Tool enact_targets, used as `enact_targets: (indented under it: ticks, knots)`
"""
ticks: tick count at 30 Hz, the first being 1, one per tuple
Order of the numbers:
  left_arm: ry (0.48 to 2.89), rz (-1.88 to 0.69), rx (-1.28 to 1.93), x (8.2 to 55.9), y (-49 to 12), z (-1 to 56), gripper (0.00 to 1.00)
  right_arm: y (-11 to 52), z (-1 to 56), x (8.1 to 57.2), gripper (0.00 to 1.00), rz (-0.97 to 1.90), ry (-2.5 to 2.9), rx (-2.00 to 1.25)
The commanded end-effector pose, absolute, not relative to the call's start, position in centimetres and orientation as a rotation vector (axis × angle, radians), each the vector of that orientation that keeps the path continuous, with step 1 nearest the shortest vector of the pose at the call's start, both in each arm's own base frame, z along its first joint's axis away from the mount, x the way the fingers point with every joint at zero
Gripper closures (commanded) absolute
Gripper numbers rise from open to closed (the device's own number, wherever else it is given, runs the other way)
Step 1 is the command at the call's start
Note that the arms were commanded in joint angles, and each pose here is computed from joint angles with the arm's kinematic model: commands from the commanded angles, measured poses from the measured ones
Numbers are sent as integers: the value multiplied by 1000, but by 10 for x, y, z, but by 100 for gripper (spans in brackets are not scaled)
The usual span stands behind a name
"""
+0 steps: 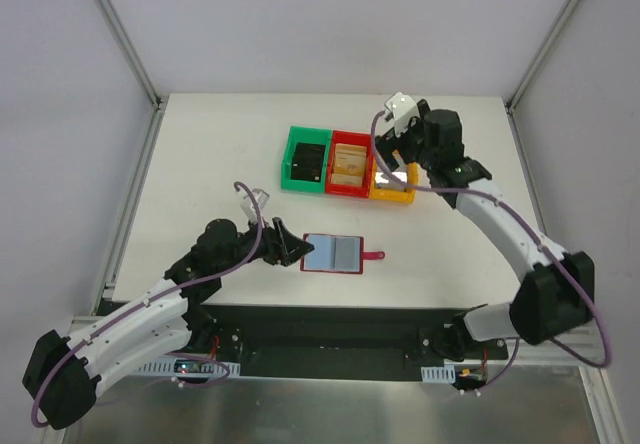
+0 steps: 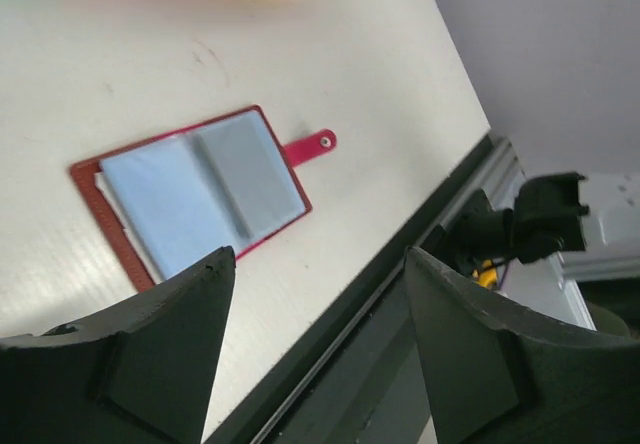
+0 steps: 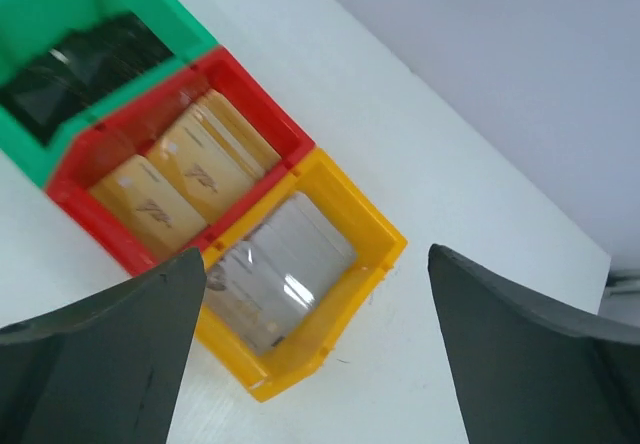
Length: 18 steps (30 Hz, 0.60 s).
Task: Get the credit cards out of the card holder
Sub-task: Place the credit card in the storage box, then reset both arms
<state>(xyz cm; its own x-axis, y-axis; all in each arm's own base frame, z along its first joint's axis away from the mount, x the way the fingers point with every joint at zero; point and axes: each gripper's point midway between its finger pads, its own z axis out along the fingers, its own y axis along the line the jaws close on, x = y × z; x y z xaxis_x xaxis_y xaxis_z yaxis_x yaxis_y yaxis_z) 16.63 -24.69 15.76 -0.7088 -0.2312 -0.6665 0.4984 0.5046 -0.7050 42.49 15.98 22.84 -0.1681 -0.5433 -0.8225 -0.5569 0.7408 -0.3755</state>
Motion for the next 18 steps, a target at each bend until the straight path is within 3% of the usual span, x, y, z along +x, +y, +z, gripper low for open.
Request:
enact_targets:
  ticks: [1,10,13,18]
  knots:
    - [2020,-1058,79,192,-225,170,30,184,253,374,4,128,1706,-735]
    - [2149,-779,-321,225,-148,157,21,181,209,262,4,329,1773,-587]
    - [2160,-775,-485,236,-124,151,14,164,205,243,4,348,1802,-452]
    - [2244,-557,-669,253,-96,149,13,129,202,227,4,276,1851,-326]
